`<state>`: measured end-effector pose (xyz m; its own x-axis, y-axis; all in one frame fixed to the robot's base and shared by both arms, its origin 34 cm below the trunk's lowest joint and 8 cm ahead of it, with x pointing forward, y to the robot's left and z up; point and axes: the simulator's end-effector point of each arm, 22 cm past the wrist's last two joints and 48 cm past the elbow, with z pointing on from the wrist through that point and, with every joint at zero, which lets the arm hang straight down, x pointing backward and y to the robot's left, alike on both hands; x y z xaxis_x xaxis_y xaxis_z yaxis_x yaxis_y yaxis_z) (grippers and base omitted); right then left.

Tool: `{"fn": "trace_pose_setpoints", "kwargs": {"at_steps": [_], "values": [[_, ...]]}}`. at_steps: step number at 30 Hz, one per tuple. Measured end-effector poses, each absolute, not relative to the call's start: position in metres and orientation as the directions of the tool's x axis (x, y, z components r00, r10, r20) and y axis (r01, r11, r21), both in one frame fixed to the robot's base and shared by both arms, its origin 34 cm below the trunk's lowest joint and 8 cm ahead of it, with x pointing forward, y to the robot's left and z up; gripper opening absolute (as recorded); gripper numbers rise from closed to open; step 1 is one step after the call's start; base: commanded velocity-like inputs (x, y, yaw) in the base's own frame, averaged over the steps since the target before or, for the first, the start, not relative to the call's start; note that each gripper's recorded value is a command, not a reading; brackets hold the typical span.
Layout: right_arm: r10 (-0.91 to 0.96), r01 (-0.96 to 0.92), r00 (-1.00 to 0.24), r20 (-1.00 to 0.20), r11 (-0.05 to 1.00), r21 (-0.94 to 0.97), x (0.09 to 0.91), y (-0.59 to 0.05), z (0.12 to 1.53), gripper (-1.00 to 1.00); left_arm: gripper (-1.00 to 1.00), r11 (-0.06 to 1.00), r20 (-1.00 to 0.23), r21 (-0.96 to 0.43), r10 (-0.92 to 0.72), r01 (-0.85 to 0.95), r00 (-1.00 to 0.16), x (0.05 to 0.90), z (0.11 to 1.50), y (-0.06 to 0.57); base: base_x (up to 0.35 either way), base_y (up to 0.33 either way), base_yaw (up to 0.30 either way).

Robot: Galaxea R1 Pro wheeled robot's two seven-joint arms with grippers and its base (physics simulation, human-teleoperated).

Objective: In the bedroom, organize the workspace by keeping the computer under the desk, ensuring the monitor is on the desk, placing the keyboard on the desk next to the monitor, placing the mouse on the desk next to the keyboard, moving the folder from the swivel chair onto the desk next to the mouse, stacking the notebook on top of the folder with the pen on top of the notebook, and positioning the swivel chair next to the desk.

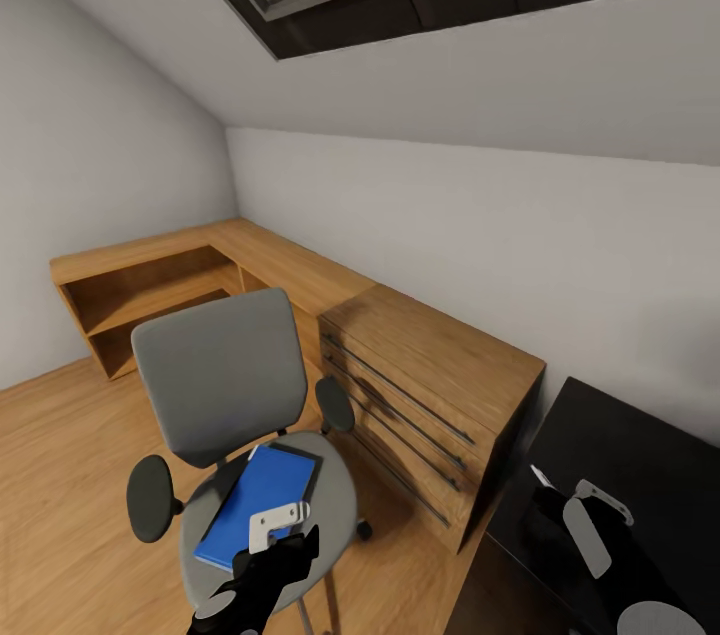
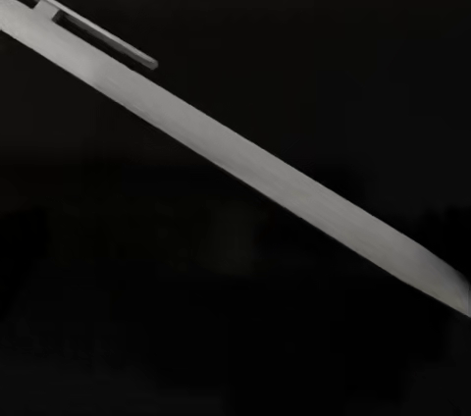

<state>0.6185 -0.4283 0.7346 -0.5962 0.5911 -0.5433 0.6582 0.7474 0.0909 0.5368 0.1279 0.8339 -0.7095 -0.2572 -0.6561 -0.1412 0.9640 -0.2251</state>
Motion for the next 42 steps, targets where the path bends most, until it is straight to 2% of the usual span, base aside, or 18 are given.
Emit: {"fn": "trace_pose_setpoints", "kwargs": {"at_steps": [11, 15, 18, 28, 37, 42], "values": [[0.588, 0.657, -0.587, -0.557, 0.748, 0.098, 0.623, -0.430, 0.741, 1.00, 1.00, 0.964, -0.655, -0.224, -0.257, -0.141, -0.711, 0.537, 0.833, 0.128, 0.000, 0.000, 0.000], [0.575, 0.651, -0.544, -0.611, 0.749, 0.125, 0.643, -0.437, 0.768, 1.00, 1.00, 0.965, -0.654, -0.222, -0.255, -0.142, -0.712, 0.536, 0.832, 0.129, 0.000, 0.000, 0.000], [0.537, 0.617, -0.439, -0.721, 0.763, 0.193, 0.676, -0.443, 0.838, 1.00, 1.00, 0.966, -0.652, -0.216, -0.252, -0.143, -0.715, 0.535, 0.830, 0.130, 0.000, 0.000, 0.000], [0.550, 0.617, -0.393, -0.737, 0.752, 0.232, 0.660, -0.404, 0.874, 1.00, 1.00, 0.966, -0.651, -0.210, -0.252, -0.149, -0.716, 0.535, 0.828, 0.134, 0.000, 0.000, 0.002], [0.572, 0.636, -0.404, -0.714, 0.736, 0.230, 0.655, -0.383, 0.867, 1.00, 1.00, 0.966, -0.652, -0.209, -0.252, -0.150, -0.715, 0.535, 0.828, 0.135, 0.000, 0.000, 0.238], [0.539, 0.590, -0.459, -0.707, 0.779, 0.211, 0.660, -0.353, 0.858, 1.00, 1.00, 0.966, -0.652, -0.207, -0.253, -0.153, -0.715, 0.535, 0.828, 0.136, 0.000, 0.000, 0.278]]}}
